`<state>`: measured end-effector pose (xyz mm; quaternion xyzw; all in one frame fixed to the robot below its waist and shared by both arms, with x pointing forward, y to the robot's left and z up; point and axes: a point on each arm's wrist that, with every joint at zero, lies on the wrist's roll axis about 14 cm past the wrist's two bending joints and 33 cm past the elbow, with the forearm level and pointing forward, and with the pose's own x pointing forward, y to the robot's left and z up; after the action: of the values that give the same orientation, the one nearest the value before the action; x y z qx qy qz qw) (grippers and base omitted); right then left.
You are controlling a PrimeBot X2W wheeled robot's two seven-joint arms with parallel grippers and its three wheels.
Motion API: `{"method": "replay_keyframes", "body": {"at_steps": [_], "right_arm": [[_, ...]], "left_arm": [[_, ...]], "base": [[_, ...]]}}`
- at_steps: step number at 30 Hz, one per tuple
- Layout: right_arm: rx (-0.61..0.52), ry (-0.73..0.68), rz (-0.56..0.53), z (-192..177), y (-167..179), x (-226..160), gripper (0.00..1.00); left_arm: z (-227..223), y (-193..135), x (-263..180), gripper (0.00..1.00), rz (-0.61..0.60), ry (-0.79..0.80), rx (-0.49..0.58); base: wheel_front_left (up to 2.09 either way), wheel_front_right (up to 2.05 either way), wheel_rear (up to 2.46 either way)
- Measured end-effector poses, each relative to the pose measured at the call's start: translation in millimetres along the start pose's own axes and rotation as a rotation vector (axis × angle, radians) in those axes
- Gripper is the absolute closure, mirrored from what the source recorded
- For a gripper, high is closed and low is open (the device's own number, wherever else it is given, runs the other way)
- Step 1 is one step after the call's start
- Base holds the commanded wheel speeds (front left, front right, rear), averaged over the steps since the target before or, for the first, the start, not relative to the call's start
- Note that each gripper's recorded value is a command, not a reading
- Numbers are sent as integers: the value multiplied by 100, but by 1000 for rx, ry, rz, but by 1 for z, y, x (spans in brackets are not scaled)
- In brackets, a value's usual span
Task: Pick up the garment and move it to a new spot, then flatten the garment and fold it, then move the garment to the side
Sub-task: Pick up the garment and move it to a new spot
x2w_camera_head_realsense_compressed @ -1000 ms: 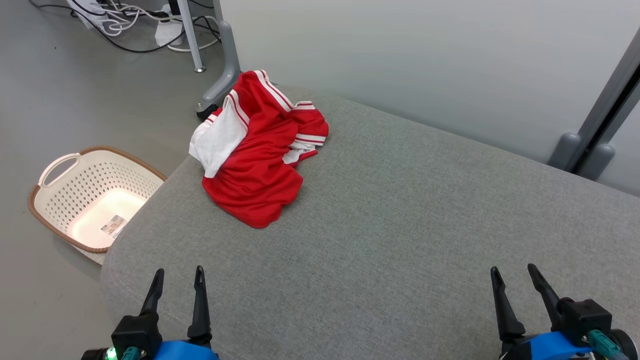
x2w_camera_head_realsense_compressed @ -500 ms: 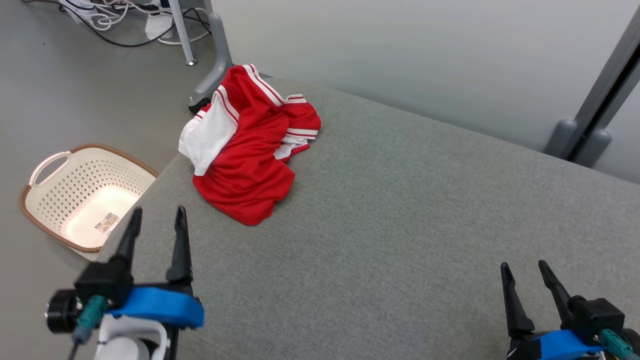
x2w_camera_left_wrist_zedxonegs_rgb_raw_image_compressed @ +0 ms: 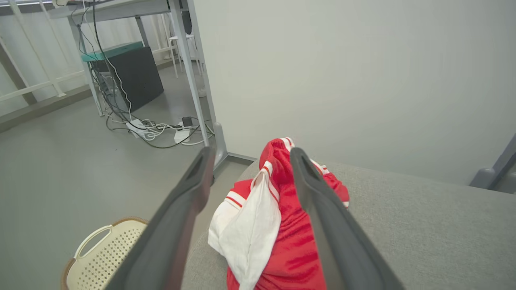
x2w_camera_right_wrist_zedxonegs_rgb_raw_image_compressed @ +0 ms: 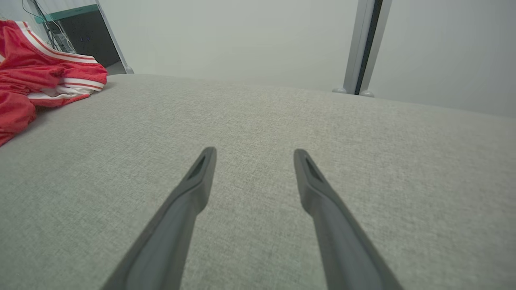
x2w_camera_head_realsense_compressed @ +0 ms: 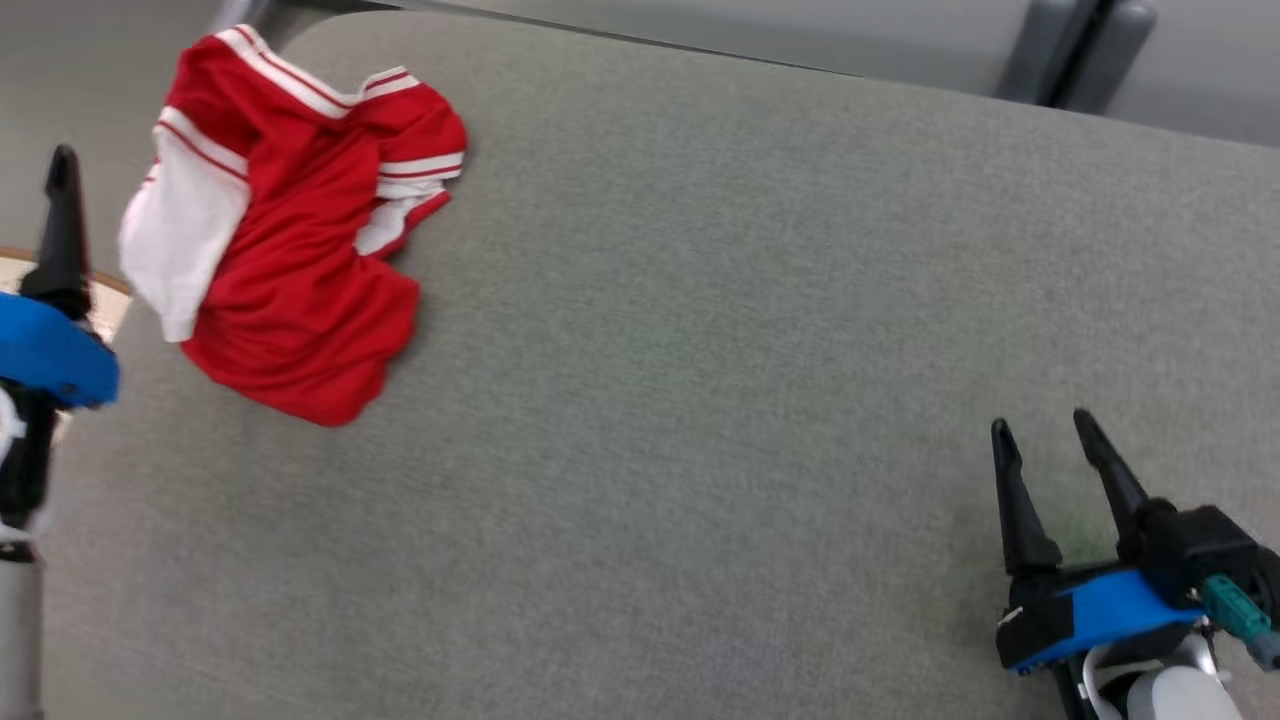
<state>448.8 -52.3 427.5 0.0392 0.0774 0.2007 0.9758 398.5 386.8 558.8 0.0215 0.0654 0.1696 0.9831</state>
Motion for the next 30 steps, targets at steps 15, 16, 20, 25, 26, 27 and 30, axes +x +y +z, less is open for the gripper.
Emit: {"method": "replay_keyframes", "body": {"at_steps": [15,16,20,25,26,27,30], "right_arm": [[-21,23,-153,-25,-67,3,0],[-21,26,-160,-26,-69,2,0],[-18,24,-180,-25,-75,-3,0],[0,-14,-175,-11,-70,-8,0],[3,-24,-171,-7,-67,-9,0],[5,-34,-167,-3,-65,-11,0],[14,-57,-156,8,-57,-19,0]], "left_arm": [[-116,-2,101,0,61,363,1],[-126,-1,101,0,69,393,-2],[-161,-12,90,100,55,534,-70],[-134,-7,89,100,54,453,-50],[-122,-3,88,100,55,423,-39],[-110,-1,87,100,55,389,-27],[-69,4,83,100,35,286,21]], "base": [[0,0,0],[0,0,0],[0,0,0],[0,0,0],[0,0,0],[0,0,0],[0,0,0]]}}
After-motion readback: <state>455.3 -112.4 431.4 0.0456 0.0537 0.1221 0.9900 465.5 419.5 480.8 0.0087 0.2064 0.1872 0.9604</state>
